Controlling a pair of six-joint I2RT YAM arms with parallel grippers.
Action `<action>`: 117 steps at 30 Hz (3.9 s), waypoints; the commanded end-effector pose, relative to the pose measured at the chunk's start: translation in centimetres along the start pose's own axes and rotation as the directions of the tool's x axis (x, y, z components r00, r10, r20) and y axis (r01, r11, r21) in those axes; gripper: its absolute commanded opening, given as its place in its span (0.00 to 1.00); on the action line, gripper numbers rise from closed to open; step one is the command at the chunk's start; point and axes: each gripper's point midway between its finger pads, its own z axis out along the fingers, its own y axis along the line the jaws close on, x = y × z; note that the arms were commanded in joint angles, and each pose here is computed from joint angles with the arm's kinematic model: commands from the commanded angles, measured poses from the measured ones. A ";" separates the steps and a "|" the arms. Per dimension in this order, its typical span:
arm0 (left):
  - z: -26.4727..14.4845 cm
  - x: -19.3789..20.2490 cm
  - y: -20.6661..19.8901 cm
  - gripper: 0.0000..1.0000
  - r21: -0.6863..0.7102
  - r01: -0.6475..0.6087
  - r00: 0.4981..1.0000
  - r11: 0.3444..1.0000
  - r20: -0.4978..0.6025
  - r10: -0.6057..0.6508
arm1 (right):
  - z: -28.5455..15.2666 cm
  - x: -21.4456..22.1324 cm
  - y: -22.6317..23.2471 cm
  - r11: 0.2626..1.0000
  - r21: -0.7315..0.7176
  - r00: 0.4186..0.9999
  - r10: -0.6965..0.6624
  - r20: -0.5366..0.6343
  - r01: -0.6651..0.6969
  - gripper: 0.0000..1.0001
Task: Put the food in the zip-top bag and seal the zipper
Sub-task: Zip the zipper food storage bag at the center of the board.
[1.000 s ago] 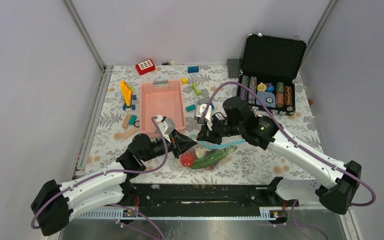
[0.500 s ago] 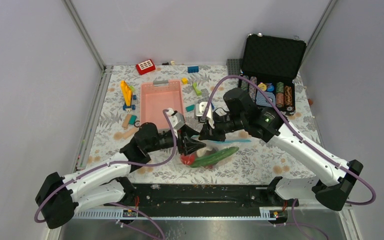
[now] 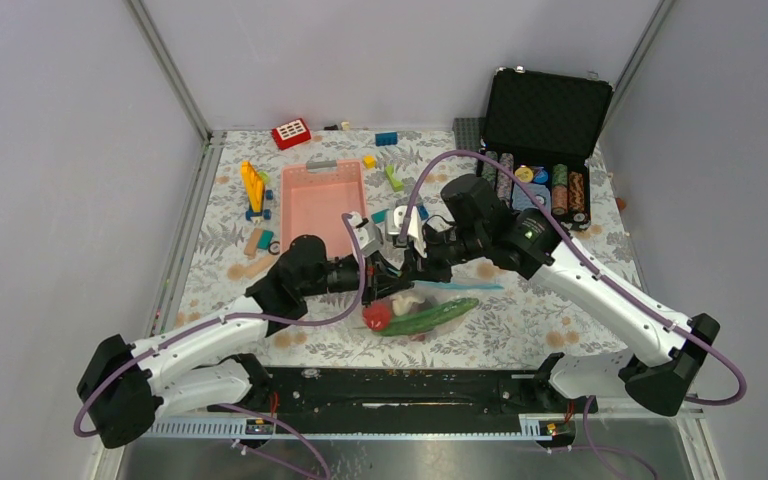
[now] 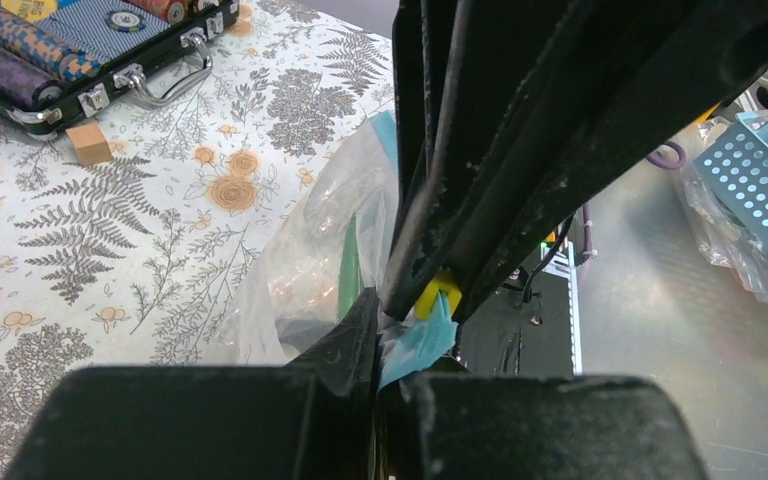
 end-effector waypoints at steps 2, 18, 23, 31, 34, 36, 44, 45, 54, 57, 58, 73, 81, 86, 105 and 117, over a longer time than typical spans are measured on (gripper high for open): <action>0.2 -3.2 0.5 0.00 -0.053 0.053 0.994 0.997 0.094 -0.047 | -0.5 0.2 -1.2 0.997 0.074 1.000 0.010 -0.022 -0.008 0.00; -2.6 -4.3 0.1 0.00 -0.080 0.030 0.942 0.996 0.336 -0.001 | -0.2 3.6 -2.3 0.974 0.216 0.996 0.075 -0.038 -0.065 0.10; -3.0 -4.4 0.0 0.00 -0.082 0.024 0.937 0.996 0.350 0.007 | 0.3 4.0 -1.2 0.982 0.165 0.995 0.100 -0.028 -0.094 0.06; -3.7 -3.9 0.9 0.00 -0.143 0.035 0.934 0.989 0.357 0.018 | -0.5 6.5 -1.1 0.971 0.222 0.990 0.108 -0.089 -0.086 0.10; -4.2 -3.5 1.2 0.00 -0.169 0.038 0.933 0.985 0.358 0.026 | -0.8 7.3 -1.3 0.966 0.245 0.987 0.110 -0.119 -0.078 0.11; -4.5 -3.2 1.5 0.00 -0.192 0.037 0.934 0.981 0.355 0.034 | -1.1 7.7 -1.5 0.962 0.262 0.986 0.108 -0.130 -0.071 0.11; -5.6 -2.2 2.6 0.00 -0.272 0.042 0.940 0.961 0.336 0.055 | -1.6 8.8 -1.9 0.954 0.299 0.981 0.087 -0.171 -0.033 0.11; -5.7 -2.0 2.8 0.00 -0.286 0.043 0.943 0.957 0.329 0.056 | -1.6 9.2 -1.9 0.954 0.299 0.979 0.087 -0.187 -0.027 0.11; -6.6 -1.1 4.9 0.00 -0.406 0.068 0.956 0.911 0.288 0.057 | -2.7 10.9 -2.6 0.933 0.358 0.956 0.122 -0.267 -0.019 0.13; -7.1 -1.0 5.6 0.00 -0.447 0.081 0.954 0.891 0.295 0.062 | -2.9 11.3 -2.7 0.926 0.377 0.952 0.136 -0.275 -0.023 0.13; -7.3 -1.0 5.8 0.00 -0.461 0.083 0.953 0.883 0.295 0.065 | -3.0 11.4 -2.8 0.922 0.387 0.951 0.142 -0.276 -0.025 0.13; -10.6 -1.3 8.5 0.00 -0.626 0.146 0.928 0.766 0.356 0.114 | -5.8 13.3 -5.4 0.813 0.577 0.934 0.263 -0.241 -0.080 0.13; -11.2 -1.2 9.3 0.00 -0.664 0.156 0.927 0.731 0.353 0.124 | -7.5 13.8 -6.6 0.735 0.671 0.933 0.301 -0.197 -0.096 0.11; -11.3 -1.2 9.4 0.00 -0.666 0.166 0.925 0.727 0.361 0.121 | -8.4 13.7 -7.2 0.681 0.723 0.936 0.318 -0.150 -0.115 0.05; -6.3 -1.9 4.7 0.99 -0.395 0.079 0.959 0.915 0.282 0.039 | -13.2 13.0 -8.9 0.399 0.884 0.900 0.433 0.053 -0.244 0.00; -7.2 -2.9 4.8 0.99 -0.421 0.097 0.946 0.902 0.321 0.048 | -27.4 17.1 -5.8 -0.219 0.971 0.797 0.568 0.207 -0.095 0.00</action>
